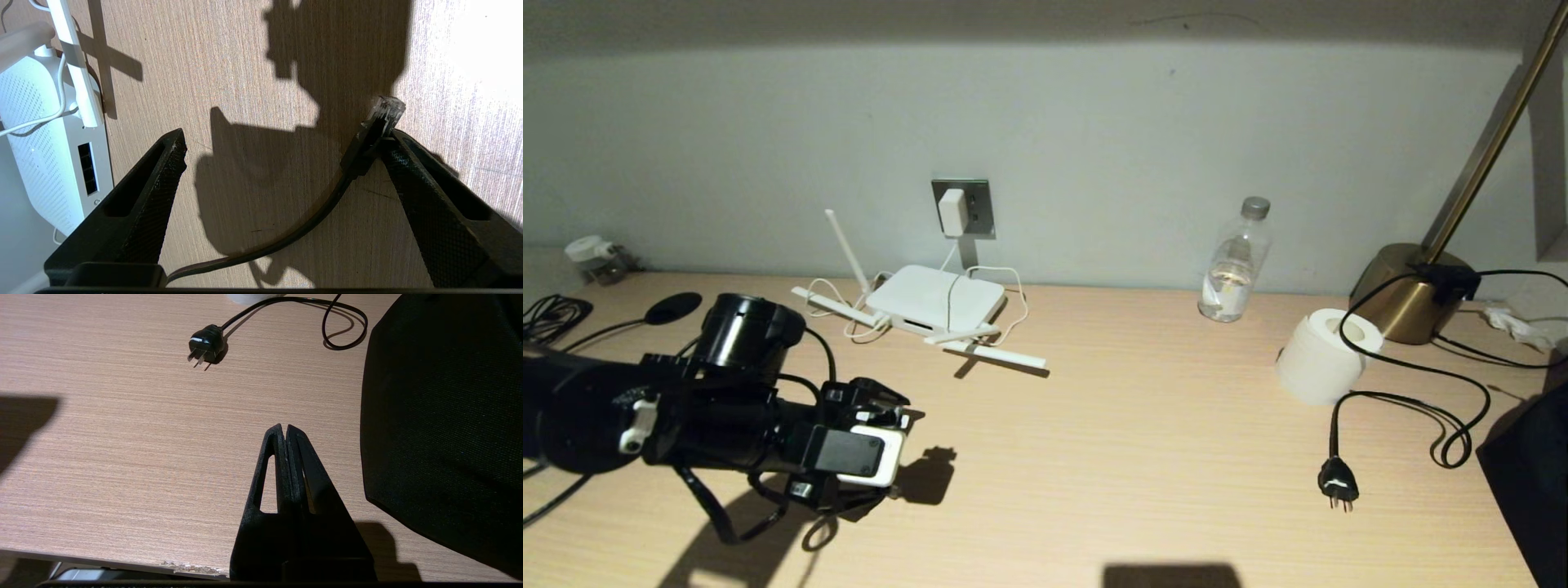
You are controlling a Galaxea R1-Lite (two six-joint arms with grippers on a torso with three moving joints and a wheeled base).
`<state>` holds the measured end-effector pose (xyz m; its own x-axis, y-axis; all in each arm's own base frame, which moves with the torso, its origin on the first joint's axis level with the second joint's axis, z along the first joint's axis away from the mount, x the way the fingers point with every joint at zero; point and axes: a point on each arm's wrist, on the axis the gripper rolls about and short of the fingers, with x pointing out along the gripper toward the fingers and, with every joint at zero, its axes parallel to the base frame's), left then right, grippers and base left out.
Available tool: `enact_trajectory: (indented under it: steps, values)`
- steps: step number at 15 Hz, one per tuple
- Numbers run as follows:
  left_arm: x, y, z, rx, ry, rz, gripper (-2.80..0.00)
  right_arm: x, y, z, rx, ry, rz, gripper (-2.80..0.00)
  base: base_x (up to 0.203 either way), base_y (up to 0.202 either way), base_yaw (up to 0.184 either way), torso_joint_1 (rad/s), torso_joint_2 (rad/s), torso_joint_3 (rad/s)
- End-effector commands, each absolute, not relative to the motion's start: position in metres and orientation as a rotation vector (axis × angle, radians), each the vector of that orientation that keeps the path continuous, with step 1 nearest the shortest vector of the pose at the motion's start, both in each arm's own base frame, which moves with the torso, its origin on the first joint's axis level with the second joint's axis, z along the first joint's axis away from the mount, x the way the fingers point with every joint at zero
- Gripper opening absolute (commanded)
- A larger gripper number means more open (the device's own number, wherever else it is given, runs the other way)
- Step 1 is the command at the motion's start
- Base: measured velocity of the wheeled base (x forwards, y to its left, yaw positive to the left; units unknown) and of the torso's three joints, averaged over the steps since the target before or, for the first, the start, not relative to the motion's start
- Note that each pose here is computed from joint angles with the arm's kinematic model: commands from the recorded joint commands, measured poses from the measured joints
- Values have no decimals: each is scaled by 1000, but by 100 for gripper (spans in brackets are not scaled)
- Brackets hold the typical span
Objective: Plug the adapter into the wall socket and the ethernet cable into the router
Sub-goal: Pick up cable
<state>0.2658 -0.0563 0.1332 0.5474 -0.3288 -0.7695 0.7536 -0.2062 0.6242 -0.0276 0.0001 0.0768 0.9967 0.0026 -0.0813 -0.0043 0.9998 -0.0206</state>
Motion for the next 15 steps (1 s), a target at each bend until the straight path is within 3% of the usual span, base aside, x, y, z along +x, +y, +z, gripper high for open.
enact_trajectory:
  steps: [1, 15]
  values:
    - [268, -56, 129, 1469, 409, -1054, 0, -28, 0, 77, -21, 83, 4, -280, 0, 0, 0, 0, 0, 0]
    - [271, -52, 150, 1453, 496, -1084, 0, -28, 0, 77, -21, 81, 4, -280, 0, 0, 0, 0, 0, 0]
